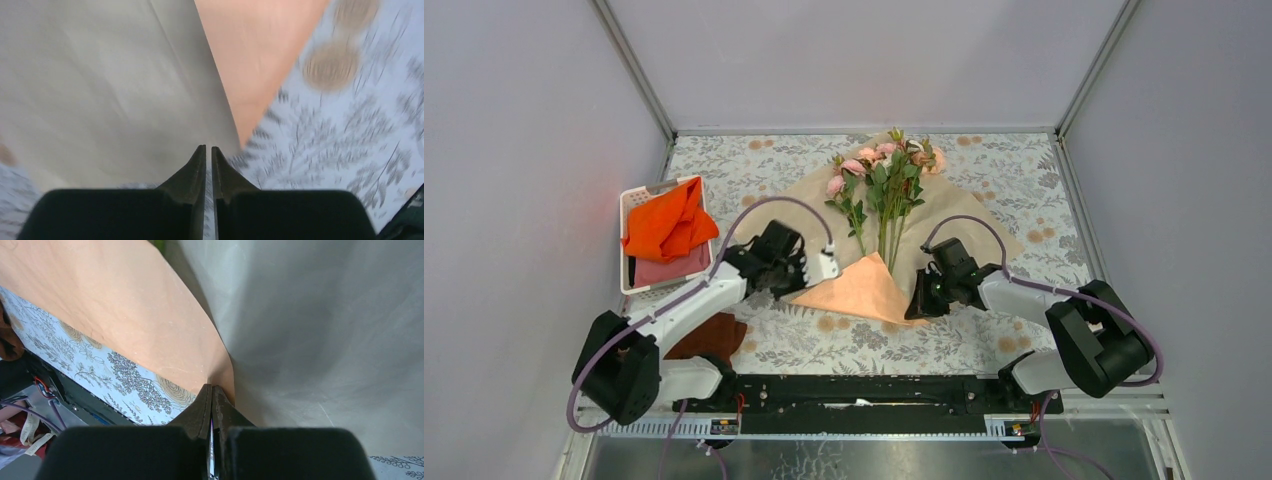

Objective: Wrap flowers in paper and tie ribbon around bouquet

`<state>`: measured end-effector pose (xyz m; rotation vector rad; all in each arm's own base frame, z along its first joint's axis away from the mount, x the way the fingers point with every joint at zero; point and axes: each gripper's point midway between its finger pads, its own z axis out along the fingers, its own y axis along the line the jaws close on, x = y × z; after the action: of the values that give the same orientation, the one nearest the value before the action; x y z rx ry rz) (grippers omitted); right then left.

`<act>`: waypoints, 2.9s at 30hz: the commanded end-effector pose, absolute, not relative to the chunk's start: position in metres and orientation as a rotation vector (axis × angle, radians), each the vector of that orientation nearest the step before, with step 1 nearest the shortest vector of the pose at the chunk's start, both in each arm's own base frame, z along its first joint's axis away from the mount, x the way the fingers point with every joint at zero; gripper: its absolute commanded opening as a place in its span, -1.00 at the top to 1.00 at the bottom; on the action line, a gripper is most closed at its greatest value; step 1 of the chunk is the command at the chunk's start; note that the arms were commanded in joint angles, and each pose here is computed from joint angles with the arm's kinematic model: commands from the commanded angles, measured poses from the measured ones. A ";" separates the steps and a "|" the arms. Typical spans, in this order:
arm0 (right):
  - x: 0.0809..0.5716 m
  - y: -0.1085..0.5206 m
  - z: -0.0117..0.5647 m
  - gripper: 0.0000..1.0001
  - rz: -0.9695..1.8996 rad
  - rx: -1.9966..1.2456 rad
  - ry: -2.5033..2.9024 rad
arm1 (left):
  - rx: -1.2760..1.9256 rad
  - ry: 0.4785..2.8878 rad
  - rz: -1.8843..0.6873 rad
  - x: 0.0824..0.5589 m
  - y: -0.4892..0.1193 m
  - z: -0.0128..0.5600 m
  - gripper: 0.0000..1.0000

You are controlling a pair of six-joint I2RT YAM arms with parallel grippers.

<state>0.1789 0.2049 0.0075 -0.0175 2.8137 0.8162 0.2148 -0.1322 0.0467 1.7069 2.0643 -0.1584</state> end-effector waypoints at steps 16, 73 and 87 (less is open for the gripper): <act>0.191 0.166 0.010 1.00 0.546 0.103 2.794 | 1.619 1.884 -0.469 0.252 -0.346 0.043 0.32; 0.304 0.108 0.149 1.00 0.739 0.413 2.153 | 1.612 1.982 -0.518 0.241 -0.329 0.009 0.32; 0.314 0.236 0.199 1.00 1.004 0.128 2.105 | 1.345 2.024 -0.749 0.277 -0.327 0.027 0.25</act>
<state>0.2998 0.2000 0.1572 0.2114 2.2325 0.9130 0.2659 -0.3169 0.0187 1.4477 2.0510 -0.6271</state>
